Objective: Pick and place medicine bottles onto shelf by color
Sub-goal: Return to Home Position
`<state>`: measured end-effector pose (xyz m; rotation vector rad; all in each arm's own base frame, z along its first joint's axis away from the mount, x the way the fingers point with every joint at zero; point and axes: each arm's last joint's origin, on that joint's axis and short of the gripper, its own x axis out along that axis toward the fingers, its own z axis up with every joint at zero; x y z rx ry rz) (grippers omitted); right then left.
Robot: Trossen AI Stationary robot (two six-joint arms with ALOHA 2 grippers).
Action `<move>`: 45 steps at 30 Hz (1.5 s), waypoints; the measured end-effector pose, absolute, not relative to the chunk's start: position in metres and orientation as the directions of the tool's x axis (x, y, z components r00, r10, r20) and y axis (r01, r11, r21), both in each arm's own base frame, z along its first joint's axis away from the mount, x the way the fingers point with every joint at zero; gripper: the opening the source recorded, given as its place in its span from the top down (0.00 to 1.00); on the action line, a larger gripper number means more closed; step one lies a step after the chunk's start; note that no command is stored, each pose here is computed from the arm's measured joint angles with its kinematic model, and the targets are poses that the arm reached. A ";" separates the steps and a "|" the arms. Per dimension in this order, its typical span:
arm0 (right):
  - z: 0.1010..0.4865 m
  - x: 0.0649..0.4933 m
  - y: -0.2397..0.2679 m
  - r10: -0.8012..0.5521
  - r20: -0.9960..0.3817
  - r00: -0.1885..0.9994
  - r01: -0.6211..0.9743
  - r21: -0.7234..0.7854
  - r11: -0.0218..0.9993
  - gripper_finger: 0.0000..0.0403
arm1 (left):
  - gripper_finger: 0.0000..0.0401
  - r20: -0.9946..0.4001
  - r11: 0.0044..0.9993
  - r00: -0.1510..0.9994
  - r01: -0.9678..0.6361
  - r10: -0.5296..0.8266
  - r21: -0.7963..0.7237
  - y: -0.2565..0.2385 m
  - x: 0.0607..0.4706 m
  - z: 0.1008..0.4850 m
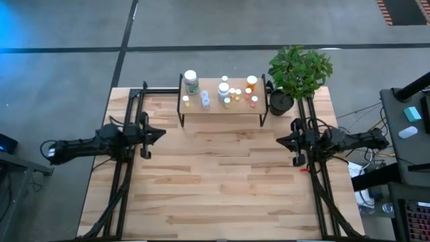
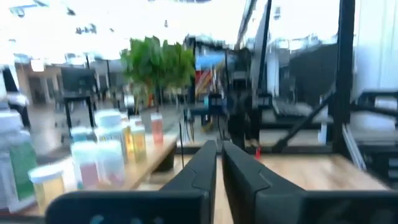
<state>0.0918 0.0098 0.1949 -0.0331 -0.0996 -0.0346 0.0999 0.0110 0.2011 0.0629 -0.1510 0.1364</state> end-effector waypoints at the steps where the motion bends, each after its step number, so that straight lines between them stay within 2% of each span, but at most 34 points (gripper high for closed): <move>1: 0.192 0.092 0.010 -0.033 0.095 0.995 0.036 -0.032 0.999 0.98 | 0.99 0.173 0.989 0.976 -0.140 0.130 0.051 0.011 0.098 0.200; 7: 0.174 0.096 0.011 -0.019 0.059 0.998 0.021 -0.034 0.999 0.98 | 1.00 0.118 0.989 0.985 -0.136 0.129 0.054 0.011 0.098 0.178; 11: 0.172 0.096 0.011 -0.005 0.053 0.999 0.006 -0.016 1.000 0.98 | 1.00 0.011 0.990 0.992 -0.129 0.129 0.057 0.011 0.101 0.168; 18: 0.170 0.097 0.012 -0.004 0.036 0.999 0.007 -0.070 0.998 0.98 | 1.00 -0.039 0.990 0.991 -0.126 0.129 0.058 0.011 0.103 0.163; 24: 0.168 0.099 0.011 -0.037 0.003 0.999 0.037 -0.165 0.986 0.98 | 1.00 -0.054 0.990 0.990 -0.130 0.133 0.060 0.011 0.104 0.162; 45: 0.166 0.100 0.011 -0.040 -0.014 0.999 0.037 -0.152 0.988 0.98 | 1.00 -0.050 0.990 0.990 -0.131 0.134 0.060 0.012 0.104 0.162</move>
